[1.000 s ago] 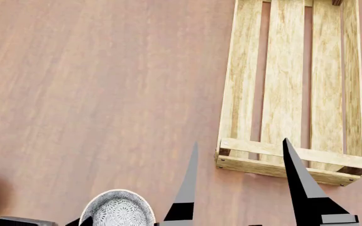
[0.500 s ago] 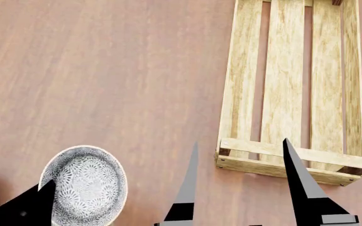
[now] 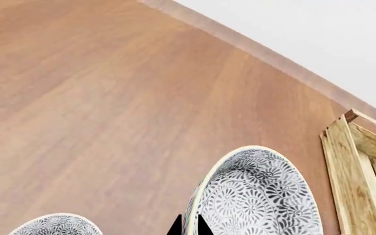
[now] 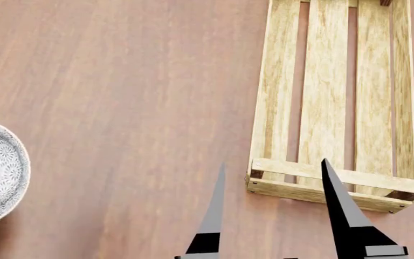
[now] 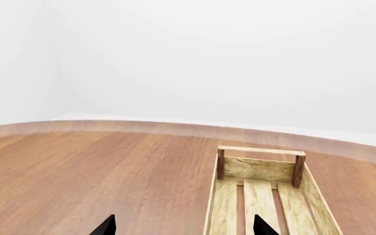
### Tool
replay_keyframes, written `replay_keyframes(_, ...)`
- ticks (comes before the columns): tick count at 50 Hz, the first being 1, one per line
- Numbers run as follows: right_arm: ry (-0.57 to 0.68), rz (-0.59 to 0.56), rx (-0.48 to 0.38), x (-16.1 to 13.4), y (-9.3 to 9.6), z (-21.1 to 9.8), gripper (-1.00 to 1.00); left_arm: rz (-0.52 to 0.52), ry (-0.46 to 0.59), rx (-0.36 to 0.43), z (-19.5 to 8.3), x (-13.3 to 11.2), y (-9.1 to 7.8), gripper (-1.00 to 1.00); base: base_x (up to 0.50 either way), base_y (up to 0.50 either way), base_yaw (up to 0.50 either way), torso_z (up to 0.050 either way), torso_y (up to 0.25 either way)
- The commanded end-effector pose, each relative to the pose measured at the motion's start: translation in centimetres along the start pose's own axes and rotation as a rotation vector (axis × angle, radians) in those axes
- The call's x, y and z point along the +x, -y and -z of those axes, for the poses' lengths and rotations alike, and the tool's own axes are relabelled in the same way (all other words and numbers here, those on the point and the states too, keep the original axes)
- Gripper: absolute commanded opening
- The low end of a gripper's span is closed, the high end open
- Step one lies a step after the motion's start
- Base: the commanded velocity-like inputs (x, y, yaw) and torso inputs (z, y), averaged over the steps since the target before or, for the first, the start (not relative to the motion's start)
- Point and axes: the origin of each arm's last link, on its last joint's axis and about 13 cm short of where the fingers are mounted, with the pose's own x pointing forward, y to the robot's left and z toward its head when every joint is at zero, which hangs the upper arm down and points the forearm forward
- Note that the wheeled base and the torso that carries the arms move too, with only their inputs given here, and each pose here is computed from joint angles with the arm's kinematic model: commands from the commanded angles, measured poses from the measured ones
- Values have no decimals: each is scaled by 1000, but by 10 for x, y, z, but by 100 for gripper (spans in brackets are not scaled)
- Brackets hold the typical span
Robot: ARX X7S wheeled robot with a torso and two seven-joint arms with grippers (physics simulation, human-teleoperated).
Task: Stack the right bowl on the left bowl and place them in the tray.
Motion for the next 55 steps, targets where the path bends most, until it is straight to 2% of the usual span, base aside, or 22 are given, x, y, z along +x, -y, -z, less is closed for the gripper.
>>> replay_keyframes(1, -1, -1, -1, 0, 0, 0, 100, -78, 74, -27, -18, -6, -17, -100, 0, 0, 0, 0, 0)
replay_keyframes(19, -3, -2, -2, 0, -1, 0, 100, -162, 63, -102, -12, -3, -36, -100, 0, 0, 0, 0, 0)
replay_keyframes(38, -9, -5, 0, 0, -1, 3, 100, -246, 18, -180, 14, 7, -63, -100, 0, 0, 0, 0, 1)
replay_keyframes(55, -10, -4, -2, 0, -1, 3, 100, -253, -26, -225, 30, 10, -67, -100, 0, 0, 0, 0, 0)
